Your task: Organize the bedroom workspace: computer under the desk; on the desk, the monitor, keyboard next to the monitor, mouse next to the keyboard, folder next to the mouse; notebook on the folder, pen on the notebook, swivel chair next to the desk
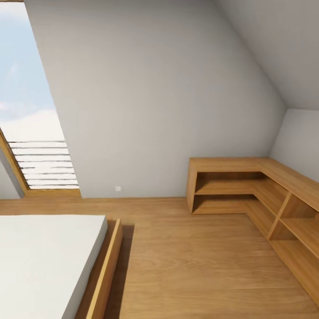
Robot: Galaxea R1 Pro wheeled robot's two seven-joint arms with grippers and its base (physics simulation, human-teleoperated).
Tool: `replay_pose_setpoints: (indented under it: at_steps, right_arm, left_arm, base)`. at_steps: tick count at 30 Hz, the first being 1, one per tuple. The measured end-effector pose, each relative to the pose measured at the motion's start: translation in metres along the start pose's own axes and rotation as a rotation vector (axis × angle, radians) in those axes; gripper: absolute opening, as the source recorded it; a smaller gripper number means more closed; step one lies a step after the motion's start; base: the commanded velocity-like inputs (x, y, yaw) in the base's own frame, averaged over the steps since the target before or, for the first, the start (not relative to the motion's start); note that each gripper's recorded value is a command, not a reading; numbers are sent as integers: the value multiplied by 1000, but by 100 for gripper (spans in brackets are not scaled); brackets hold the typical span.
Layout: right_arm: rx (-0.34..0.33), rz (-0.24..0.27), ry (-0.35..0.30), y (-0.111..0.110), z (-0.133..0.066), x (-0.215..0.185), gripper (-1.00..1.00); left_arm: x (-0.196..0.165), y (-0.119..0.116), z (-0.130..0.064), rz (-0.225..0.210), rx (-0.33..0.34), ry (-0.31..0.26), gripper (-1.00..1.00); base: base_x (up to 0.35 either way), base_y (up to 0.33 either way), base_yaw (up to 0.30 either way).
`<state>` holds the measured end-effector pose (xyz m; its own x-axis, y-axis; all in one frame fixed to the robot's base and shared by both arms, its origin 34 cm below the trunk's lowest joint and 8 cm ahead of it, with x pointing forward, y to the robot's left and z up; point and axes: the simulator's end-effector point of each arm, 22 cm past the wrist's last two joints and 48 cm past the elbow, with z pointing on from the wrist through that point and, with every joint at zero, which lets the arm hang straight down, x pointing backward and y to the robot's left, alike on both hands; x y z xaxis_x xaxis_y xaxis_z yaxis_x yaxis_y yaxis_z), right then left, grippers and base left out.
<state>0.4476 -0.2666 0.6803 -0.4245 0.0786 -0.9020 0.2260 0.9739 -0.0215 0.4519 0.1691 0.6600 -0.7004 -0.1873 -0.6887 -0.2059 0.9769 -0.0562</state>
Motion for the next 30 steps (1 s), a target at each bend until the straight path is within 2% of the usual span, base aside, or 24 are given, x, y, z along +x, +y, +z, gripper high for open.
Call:
replay_pose_setpoints:
  at_steps: [12, 30]
  right_arm:
    - [-6, 0, 0, 1, 0, 0, 100]
    - [-13, 1, -9, 3, 1, -4, 100]
  left_arm:
    - [0, 0, 0, 0, 0, 0, 100]
    - [-4, 0, 0, -1, 1, -9, 100]
  base:
    - [331, 0, -4]
    - [333, 0, -70]
